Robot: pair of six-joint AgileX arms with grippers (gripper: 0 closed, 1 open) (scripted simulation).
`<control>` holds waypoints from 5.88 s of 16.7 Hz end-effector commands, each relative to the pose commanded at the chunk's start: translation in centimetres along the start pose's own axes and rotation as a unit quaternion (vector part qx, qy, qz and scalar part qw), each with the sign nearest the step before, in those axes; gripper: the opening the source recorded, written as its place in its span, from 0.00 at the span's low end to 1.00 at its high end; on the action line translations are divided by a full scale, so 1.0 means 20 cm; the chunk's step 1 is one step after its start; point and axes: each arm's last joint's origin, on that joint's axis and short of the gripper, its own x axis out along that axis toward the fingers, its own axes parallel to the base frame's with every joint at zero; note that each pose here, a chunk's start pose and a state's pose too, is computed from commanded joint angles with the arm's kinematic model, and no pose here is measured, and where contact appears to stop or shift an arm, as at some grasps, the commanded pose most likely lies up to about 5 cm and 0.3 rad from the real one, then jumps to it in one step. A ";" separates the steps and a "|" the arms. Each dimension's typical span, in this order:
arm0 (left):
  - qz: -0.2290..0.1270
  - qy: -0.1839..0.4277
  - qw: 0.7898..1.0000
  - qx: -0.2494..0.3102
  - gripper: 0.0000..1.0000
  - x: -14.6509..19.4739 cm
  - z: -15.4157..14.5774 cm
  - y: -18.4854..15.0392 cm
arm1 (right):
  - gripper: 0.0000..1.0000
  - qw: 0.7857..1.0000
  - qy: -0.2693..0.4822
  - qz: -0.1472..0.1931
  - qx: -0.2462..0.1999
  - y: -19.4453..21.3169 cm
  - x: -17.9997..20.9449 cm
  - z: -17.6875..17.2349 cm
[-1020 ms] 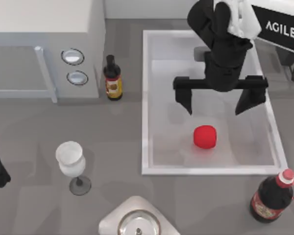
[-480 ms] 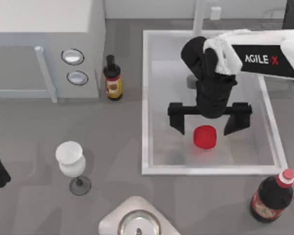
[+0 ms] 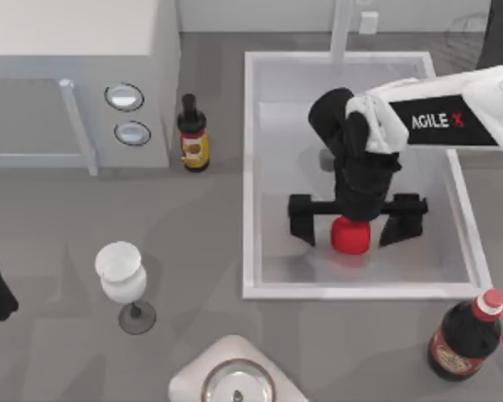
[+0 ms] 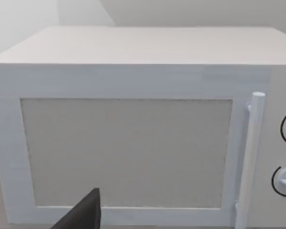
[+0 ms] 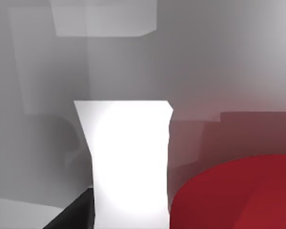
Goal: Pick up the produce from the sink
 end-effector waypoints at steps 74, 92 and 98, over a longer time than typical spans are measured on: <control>0.000 0.000 1.000 0.000 1.00 0.00 0.00 0.00 | 0.00 1.000 -0.002 0.000 0.000 -1.07 -1.03 -0.02; 0.000 0.000 1.000 0.000 1.00 0.00 0.00 0.00 | 0.68 1.000 0.000 0.000 0.000 -1.07 -0.77 -0.05; 0.000 0.000 1.000 0.000 1.00 0.00 0.00 0.00 | 1.00 1.000 0.000 0.000 0.000 -1.07 -0.77 -0.05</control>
